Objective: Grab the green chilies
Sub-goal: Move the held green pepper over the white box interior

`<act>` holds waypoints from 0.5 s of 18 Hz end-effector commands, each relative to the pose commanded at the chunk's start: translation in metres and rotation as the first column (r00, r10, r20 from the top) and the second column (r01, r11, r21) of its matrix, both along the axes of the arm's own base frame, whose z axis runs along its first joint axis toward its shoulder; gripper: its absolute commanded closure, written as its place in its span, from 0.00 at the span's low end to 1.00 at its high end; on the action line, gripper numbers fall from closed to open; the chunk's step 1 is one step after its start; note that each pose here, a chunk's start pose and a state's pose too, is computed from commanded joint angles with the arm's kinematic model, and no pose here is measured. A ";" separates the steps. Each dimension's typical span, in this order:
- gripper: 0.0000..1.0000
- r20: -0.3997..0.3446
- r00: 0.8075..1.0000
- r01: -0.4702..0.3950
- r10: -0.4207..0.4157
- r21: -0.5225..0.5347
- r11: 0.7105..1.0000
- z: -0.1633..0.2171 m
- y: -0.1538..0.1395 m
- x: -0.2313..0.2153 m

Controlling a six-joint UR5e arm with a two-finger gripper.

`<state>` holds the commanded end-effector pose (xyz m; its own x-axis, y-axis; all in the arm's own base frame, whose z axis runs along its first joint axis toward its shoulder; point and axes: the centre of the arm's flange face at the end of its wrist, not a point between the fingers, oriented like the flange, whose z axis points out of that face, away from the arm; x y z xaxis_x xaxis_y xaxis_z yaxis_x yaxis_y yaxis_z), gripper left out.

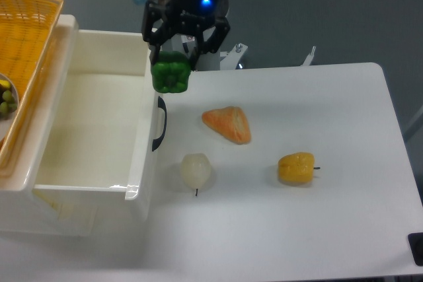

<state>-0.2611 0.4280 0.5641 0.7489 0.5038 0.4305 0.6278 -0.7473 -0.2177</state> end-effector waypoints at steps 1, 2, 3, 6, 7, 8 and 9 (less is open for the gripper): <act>0.44 0.003 1.000 -0.001 0.001 -0.002 1.000 -0.001 0.000 0.001; 0.44 0.004 1.000 -0.004 0.004 0.000 1.000 -0.001 0.000 0.001; 0.44 0.006 1.000 -0.006 0.006 -0.001 1.000 -0.001 0.001 0.003; 0.44 0.017 1.000 -0.022 0.022 -0.014 1.000 -0.003 0.006 0.007; 0.44 0.018 1.000 -0.021 0.021 -0.017 1.000 -0.003 0.007 0.008; 0.44 0.018 1.000 -0.019 0.019 -0.017 1.000 -0.003 0.007 0.009; 0.44 0.018 1.000 -0.015 0.015 -0.020 1.000 -0.005 0.008 0.011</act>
